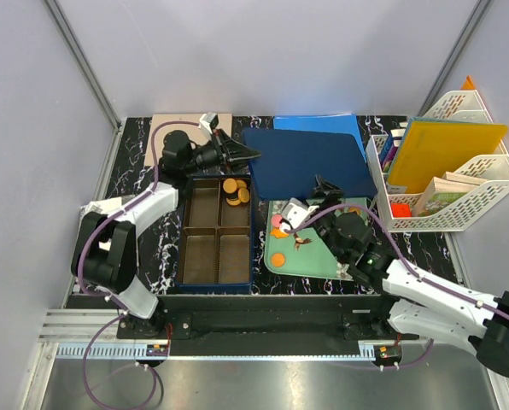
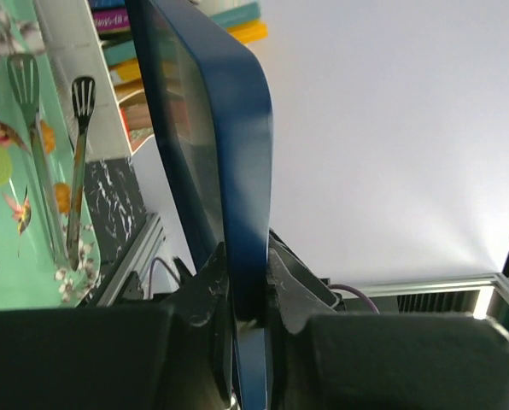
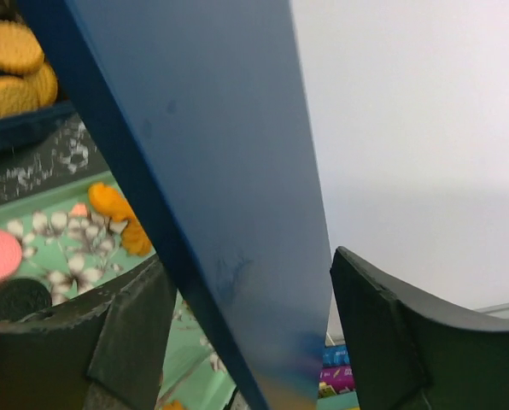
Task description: Pack the cookies
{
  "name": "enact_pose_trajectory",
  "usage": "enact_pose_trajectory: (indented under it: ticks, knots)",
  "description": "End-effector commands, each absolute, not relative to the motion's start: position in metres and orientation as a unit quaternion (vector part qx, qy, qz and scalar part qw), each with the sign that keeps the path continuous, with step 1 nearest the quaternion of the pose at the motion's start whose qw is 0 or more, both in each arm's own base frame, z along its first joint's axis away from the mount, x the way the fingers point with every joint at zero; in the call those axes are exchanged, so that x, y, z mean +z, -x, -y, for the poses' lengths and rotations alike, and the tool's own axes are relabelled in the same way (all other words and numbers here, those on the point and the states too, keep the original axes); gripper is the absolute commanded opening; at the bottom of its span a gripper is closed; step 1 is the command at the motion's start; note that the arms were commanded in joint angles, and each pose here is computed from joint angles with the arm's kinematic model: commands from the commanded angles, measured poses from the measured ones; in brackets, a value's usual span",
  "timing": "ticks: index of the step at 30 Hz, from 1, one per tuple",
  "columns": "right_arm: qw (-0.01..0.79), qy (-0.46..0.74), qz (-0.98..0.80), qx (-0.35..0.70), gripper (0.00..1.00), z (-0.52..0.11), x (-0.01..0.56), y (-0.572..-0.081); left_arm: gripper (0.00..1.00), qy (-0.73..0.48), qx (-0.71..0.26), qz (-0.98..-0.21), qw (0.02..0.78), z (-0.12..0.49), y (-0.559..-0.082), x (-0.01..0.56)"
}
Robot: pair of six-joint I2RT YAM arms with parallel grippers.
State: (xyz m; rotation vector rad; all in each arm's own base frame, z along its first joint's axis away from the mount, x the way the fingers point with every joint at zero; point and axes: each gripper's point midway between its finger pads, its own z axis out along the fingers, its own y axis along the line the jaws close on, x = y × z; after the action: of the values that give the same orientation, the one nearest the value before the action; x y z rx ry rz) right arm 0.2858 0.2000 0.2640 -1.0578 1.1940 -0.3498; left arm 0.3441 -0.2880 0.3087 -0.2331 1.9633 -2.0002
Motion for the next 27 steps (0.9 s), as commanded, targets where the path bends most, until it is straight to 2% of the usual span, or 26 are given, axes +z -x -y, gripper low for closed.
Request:
enact_pose_trajectory:
  ticks: [1,6,10,11,15,16,17,19,23,24,27]
  knots:
    - [0.733,0.433,-0.517,-0.089,0.79,-0.21,0.312,-0.273,0.0,0.051,-0.737,-0.632,0.234,0.269,-0.36,0.355]
    - [0.761,0.381,-0.524,-0.028,0.87,-0.208,0.343,-0.263,0.0,0.08,-0.741,-0.612,0.263,0.25,-0.384,0.359]
    - [0.775,0.233,-0.586,0.037,0.89,-0.193,0.369,-0.271,0.0,0.102,-0.74,-0.598,0.292,0.235,-0.401,0.362]
    - [0.772,0.181,-0.604,0.083,0.89,-0.194,0.376,-0.27,0.0,0.104,-0.738,-0.597,0.296,0.234,-0.403,0.362]
    - [0.728,0.071,-0.66,0.174,0.86,-0.2,0.377,-0.274,0.0,0.104,-0.723,-0.604,0.319,0.232,-0.409,0.362]
    - [0.7,0.064,-0.687,0.183,0.87,-0.205,0.362,-0.277,0.0,0.102,-0.706,-0.615,0.334,0.231,-0.409,0.361]
    - [0.694,0.014,-0.685,0.224,0.87,-0.202,0.378,-0.281,0.0,0.102,-0.695,-0.623,0.344,0.229,-0.409,0.359]
    - [0.659,0.005,-0.702,0.269,0.86,-0.208,0.37,-0.284,0.0,0.097,-0.659,-0.642,0.38,0.224,-0.407,0.359]
    - [0.583,-0.117,-0.707,0.383,0.79,-0.189,0.364,-0.307,0.0,0.102,-0.58,-0.668,0.456,0.203,-0.402,0.358]
    - [0.572,-0.139,-0.705,0.396,0.73,-0.176,0.363,-0.316,0.0,0.102,-0.561,-0.673,0.471,0.198,-0.403,0.354]
    - [0.554,-0.163,-0.7,0.421,0.64,-0.179,0.363,-0.32,0.0,0.115,-0.548,-0.683,0.469,0.19,-0.395,0.346]
